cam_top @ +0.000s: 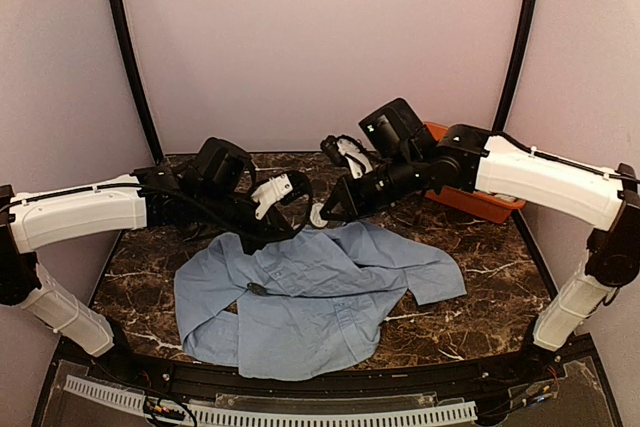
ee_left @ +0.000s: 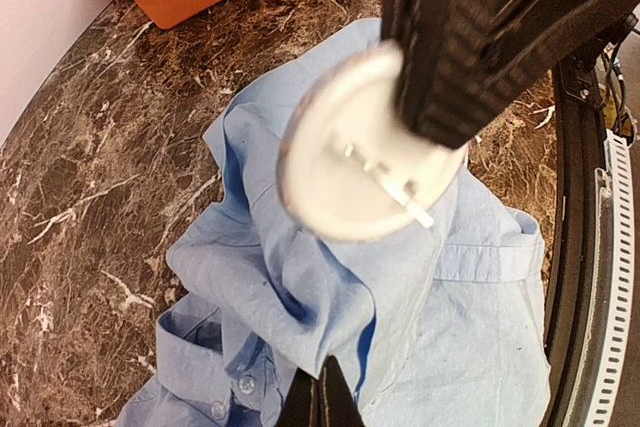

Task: Pin the brooch onto the clothing
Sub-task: Cross the clothing with brooches over the flattened clothing.

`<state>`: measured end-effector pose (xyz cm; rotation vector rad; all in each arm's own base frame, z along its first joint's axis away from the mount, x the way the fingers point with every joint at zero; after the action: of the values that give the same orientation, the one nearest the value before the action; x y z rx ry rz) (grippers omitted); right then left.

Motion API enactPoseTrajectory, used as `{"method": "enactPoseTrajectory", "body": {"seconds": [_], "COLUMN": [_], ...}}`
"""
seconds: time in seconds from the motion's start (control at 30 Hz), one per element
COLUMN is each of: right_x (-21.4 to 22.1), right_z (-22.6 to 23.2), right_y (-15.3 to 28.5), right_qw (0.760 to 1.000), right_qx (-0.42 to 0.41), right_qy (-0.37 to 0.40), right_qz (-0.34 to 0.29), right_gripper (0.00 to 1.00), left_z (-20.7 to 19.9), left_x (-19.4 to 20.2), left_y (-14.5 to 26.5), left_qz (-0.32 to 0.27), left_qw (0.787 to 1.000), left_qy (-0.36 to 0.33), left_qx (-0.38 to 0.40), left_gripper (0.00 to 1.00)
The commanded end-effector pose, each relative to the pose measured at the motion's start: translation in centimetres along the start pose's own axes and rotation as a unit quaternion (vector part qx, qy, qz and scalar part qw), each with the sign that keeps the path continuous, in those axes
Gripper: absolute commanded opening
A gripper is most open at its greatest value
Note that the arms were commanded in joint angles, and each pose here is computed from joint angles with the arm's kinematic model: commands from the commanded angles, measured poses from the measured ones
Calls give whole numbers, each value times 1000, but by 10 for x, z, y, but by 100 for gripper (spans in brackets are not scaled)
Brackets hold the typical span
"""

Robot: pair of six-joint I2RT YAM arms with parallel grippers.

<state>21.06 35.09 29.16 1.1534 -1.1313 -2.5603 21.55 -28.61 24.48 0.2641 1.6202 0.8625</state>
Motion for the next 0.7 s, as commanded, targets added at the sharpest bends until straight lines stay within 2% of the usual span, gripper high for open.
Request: {"method": "enactPoseTrajectory", "body": {"seconds": [0.0,0.37,0.5,0.67], "right_x": [1,13,15,7], "right_z": [1,-4,-3,3], "right_y": [21,10,2,-16], "right_qw": [998,986,978,977], "right_qx": [-4,4,-15,-40], "right_qy": [-61,-167,-209,-211], "right_qz": [-13,14,4,10], "right_gripper": [0,0,0,0], "left_z": [0,7,4,0], "left_x": [3,-9,-10,-9], "left_y": [5,28,31,27], "left_qz": [8,-44,-54,-54], "left_qw": [1000,996,996,997], "left_qy": [-3,-9,-14,-18], "left_qx": [-19,-76,-69,-46], "left_gripper": [1,1,1,1]}}
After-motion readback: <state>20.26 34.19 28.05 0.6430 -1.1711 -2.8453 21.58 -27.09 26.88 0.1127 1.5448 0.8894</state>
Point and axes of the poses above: each gripper's point midway between its finger pads, its own y axis back along the fingers, its own z axis along the line the jaws close on, x = y × z, the point moved 7 cm from there along y, back along the fingers, and after that the axes turned 2 degrees about y, right-handed, at the moved point
